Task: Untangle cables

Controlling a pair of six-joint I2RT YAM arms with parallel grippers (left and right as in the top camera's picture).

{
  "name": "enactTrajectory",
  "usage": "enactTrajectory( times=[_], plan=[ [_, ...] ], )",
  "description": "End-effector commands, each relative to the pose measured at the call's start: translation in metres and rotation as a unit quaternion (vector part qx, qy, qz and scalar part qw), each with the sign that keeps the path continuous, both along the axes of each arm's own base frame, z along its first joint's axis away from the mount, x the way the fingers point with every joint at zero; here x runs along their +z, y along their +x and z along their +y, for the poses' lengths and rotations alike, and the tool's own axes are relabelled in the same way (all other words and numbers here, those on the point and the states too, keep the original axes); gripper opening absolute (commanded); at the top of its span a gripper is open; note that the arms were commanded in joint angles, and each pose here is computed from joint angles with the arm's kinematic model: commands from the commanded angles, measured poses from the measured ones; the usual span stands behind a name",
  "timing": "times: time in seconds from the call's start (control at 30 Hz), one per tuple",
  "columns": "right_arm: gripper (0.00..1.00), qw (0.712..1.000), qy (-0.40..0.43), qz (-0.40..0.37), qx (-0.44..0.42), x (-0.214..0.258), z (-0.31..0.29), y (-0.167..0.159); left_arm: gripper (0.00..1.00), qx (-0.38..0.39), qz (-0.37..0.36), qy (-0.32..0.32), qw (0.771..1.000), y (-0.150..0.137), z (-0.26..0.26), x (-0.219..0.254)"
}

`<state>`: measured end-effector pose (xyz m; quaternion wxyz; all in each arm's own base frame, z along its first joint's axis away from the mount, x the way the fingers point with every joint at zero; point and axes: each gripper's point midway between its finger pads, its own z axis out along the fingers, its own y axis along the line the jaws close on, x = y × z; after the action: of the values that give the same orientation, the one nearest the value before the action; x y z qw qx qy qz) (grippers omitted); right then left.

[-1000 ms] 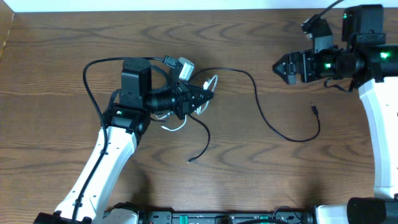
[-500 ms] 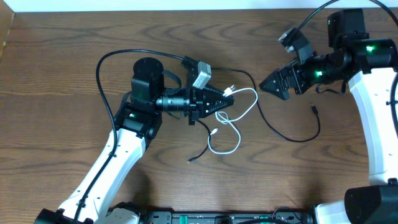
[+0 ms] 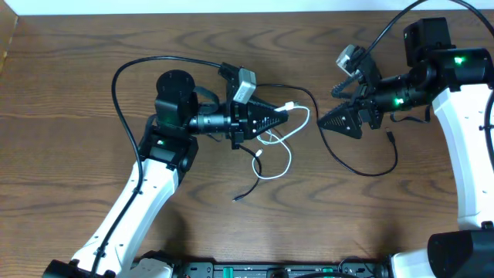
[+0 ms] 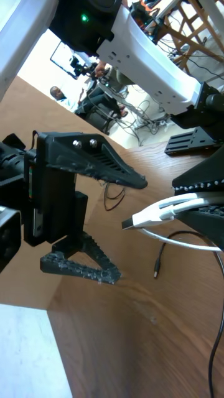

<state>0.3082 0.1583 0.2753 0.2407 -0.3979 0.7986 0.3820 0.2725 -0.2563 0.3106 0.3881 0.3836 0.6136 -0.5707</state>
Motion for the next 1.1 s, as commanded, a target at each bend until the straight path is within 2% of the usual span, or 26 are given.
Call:
enactTrajectory(
  times=[0.0,0.47,0.53,0.7,0.77,0.9,1.0,1.07],
  plan=[
    [0.99,1.0,0.019,-0.009,0.019,0.003,0.006,-0.002,0.08,0.008,0.002,-0.001,1.0,0.004,0.001,0.001],
    [0.99,0.995,0.046,-0.032,0.077,0.006,0.036,-0.011,0.08,0.009,0.003,-0.023,1.0,0.005,0.001,0.018],
    [0.9,0.995,0.047,-0.035,0.085,0.004,0.042,-0.011,0.08,0.009,0.007,-0.023,1.0,0.005,0.001,0.018],
    [0.41,0.993,0.045,-0.04,0.103,-0.01,0.055,-0.005,0.08,0.008,0.014,-0.023,1.0,0.005,0.0,0.018],
    [0.01,0.994,0.038,-0.03,0.093,-0.017,0.055,0.002,0.08,0.006,0.014,-0.023,1.0,0.004,0.0,0.018],
    [0.01,0.999,0.008,-0.003,0.047,-0.029,0.05,0.017,0.08,0.006,0.014,-0.023,1.0,0.004,0.0,0.018],
    [0.01,0.995,-0.076,0.028,-0.064,-0.047,0.025,0.041,0.09,0.006,0.01,-0.023,1.0,0.004,0.001,0.018],
    [0.01,0.977,-0.142,0.046,-0.15,-0.059,0.0,0.055,0.14,0.007,-0.006,-0.02,1.0,0.005,0.001,0.016]
  ],
)
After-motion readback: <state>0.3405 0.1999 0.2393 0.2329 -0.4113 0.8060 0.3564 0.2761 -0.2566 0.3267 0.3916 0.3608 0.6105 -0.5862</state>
